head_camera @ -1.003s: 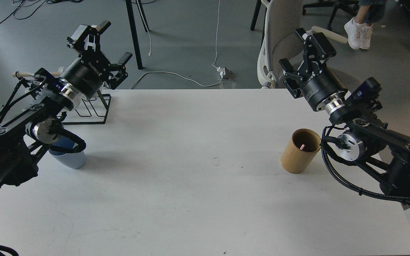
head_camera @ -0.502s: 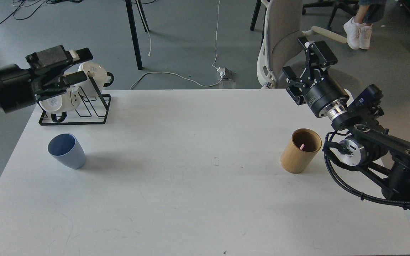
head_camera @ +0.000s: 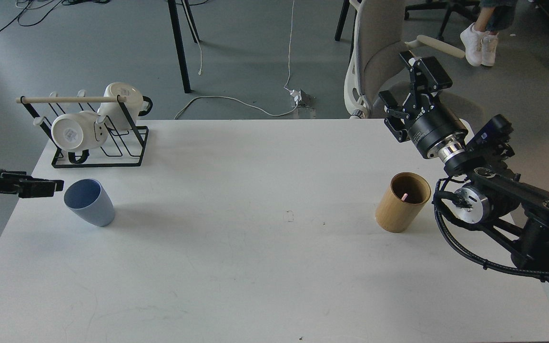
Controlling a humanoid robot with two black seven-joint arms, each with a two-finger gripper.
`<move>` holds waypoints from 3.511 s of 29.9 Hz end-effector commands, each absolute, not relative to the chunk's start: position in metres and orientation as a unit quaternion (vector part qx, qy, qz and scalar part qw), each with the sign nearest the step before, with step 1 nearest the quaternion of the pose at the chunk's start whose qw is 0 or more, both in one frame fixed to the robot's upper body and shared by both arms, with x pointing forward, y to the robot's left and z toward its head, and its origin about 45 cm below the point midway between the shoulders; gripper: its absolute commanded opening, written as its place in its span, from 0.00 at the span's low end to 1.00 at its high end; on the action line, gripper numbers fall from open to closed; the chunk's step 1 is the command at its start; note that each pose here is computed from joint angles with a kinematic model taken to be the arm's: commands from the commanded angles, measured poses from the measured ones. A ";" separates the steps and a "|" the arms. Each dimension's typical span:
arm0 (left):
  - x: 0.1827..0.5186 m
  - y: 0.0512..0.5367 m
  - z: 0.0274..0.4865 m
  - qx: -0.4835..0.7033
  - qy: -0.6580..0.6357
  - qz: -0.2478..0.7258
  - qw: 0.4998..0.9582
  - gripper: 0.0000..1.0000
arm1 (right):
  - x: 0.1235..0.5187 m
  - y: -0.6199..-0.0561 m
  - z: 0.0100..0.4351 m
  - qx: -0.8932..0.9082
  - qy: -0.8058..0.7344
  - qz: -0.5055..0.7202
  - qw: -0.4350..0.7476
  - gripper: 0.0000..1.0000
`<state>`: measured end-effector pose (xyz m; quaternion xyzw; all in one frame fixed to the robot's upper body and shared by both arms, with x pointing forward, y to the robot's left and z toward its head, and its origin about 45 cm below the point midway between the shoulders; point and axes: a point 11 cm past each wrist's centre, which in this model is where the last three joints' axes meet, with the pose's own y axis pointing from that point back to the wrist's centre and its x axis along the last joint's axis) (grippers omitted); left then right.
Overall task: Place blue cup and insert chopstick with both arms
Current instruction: 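Close the left gripper on the blue cup's rim, then carry the blue cup toward the table center and set it down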
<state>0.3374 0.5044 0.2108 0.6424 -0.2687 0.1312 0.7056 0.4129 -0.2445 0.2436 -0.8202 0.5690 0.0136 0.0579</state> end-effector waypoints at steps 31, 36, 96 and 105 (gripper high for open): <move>0.355 0.493 0.168 0.649 -0.259 0.136 0.702 0.48 | 0.406 -0.257 0.230 -0.813 0.580 0.022 0.044 0.95; 0.353 0.493 0.166 0.649 -0.254 0.135 0.704 0.47 | 0.405 -0.257 0.229 -0.813 0.580 0.023 0.043 0.95; 0.421 0.110 0.179 0.475 -0.521 -0.168 0.688 0.04 | 0.434 -0.373 0.233 -0.720 0.693 -0.002 0.044 0.95; 0.411 0.104 0.160 0.472 -0.507 -0.175 0.699 0.07 | 0.433 -0.373 0.232 -0.721 0.692 -0.001 0.042 0.95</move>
